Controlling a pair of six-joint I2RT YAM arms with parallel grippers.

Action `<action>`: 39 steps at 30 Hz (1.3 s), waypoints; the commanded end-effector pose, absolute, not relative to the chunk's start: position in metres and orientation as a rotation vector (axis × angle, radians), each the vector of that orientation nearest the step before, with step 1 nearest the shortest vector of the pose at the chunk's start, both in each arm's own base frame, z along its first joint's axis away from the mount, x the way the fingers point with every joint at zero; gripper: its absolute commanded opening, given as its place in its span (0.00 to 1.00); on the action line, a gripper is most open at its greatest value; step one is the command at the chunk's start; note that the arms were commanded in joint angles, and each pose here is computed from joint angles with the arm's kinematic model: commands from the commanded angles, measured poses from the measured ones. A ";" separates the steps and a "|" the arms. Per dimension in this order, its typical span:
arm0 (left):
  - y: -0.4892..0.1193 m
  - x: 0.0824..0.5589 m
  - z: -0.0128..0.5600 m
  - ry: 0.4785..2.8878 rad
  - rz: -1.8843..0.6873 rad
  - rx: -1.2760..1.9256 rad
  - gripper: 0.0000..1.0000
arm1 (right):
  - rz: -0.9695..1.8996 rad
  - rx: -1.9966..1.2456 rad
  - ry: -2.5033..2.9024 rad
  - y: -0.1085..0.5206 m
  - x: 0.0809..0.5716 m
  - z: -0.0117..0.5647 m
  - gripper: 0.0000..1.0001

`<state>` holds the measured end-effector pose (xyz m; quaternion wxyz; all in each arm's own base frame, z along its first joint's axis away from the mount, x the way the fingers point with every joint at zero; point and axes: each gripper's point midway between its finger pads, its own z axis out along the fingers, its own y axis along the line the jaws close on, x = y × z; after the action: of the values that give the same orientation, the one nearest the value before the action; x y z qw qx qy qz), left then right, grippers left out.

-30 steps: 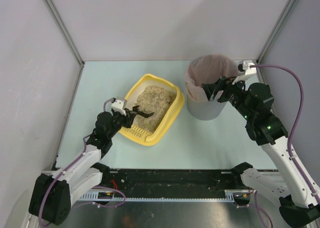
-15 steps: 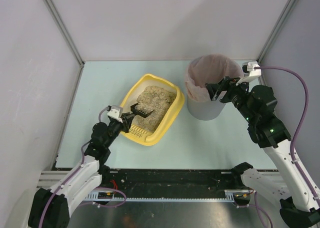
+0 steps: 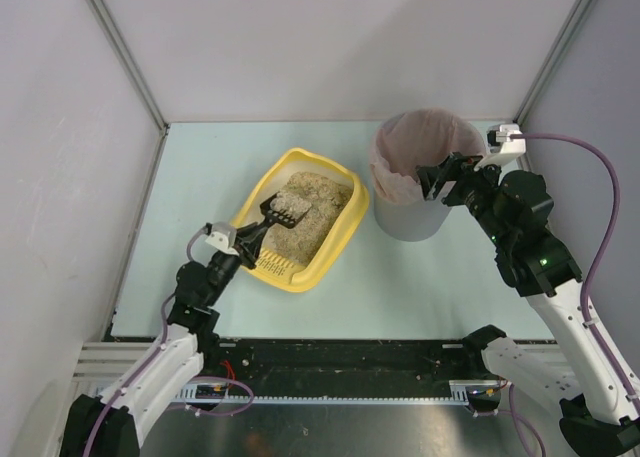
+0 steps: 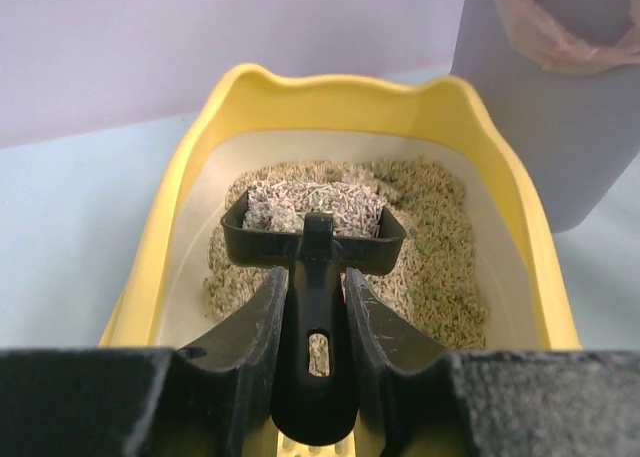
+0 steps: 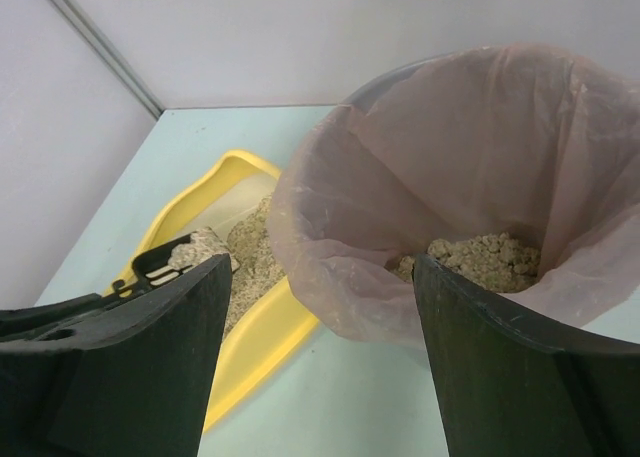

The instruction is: Clean the litter box

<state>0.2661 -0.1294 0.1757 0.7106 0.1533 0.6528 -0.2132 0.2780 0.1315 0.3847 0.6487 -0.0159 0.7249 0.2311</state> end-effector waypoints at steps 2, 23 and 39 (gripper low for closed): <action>-0.128 0.252 0.216 1.244 -0.514 0.308 0.00 | 0.456 0.026 1.649 0.115 0.279 0.384 0.78; -0.133 0.241 0.236 1.158 -0.578 0.309 0.00 | 0.386 0.058 1.686 0.102 0.276 0.373 0.78; -0.132 0.232 0.239 1.102 -0.590 0.308 0.00 | 0.382 0.080 1.654 0.092 0.263 0.379 0.78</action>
<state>0.2421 -0.1287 0.2514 0.7970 0.1324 0.5286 -0.2606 0.2677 0.0993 0.3688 0.6448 0.0274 0.7444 0.1714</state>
